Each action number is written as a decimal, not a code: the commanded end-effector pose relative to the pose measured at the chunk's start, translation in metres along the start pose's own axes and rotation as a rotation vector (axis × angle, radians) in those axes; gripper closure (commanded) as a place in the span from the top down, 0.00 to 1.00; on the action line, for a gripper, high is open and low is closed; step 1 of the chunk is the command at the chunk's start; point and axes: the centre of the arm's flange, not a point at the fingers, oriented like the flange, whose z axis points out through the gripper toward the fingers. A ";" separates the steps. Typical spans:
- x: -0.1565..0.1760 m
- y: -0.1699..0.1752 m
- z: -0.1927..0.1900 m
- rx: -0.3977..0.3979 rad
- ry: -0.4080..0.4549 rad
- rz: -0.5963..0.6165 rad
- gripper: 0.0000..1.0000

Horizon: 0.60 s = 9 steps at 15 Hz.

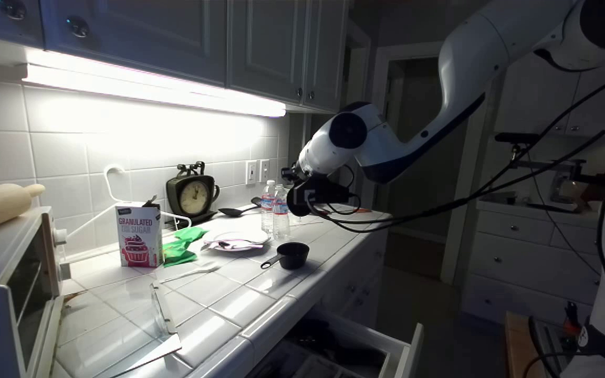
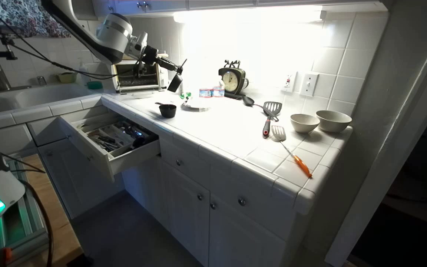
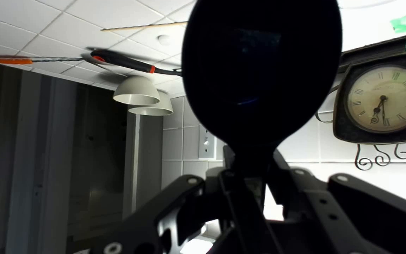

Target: Move the objects from the black scop on the right into the scoop on the left

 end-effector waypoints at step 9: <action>-0.008 0.011 -0.016 0.006 0.065 -0.014 0.06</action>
